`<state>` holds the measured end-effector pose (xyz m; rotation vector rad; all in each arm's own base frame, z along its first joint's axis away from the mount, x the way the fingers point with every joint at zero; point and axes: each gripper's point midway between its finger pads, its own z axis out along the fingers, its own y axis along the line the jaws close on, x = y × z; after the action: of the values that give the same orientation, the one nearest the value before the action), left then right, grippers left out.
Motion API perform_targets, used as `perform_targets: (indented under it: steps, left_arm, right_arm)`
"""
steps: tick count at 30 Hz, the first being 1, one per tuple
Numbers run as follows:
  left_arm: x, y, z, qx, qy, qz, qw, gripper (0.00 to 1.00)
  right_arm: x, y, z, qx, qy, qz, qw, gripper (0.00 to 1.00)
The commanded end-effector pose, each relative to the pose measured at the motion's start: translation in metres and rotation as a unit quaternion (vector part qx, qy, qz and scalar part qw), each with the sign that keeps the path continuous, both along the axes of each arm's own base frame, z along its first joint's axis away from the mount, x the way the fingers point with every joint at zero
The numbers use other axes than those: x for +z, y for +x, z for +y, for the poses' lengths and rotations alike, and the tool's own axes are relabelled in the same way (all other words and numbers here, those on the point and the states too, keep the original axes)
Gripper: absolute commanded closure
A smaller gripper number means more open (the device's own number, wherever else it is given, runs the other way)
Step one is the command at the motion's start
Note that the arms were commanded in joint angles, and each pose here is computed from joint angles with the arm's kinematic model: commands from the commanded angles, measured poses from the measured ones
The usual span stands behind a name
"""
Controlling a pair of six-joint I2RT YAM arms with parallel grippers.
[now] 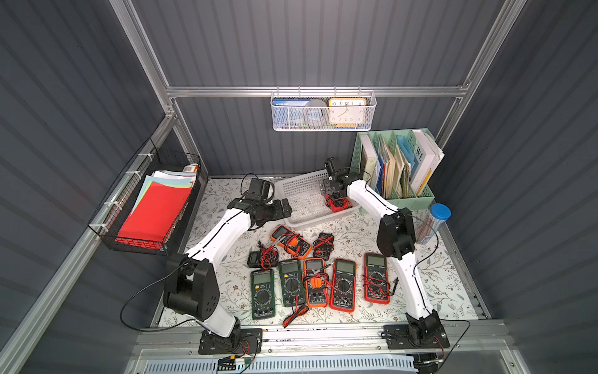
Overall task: Put the multimeter into the basket
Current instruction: Place the multimeter in the basket.
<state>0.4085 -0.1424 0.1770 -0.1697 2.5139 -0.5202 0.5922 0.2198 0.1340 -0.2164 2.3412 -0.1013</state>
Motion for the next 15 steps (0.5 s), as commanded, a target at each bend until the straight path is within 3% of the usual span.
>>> perform_targets:
  steps: [1,7,15]
  left_arm:
    - [0.008,0.003,-0.004,-0.004,-0.003,-0.001,1.0,0.01]
    - [0.012,0.003,-0.005,-0.008,0.0,-0.008,1.0,0.01]
    - [0.014,-0.011,-0.018,-0.033,0.002,-0.005,0.999,0.01]
  right_arm:
    - [0.057,-0.009,0.0,-0.009,0.047,-0.035,0.998,0.01]
    - [0.092,-0.034,-0.004,-0.024,0.103,-0.046,0.993,0.01]
    - [0.103,-0.081,-0.017,-0.051,0.158,-0.022,0.986,0.02]
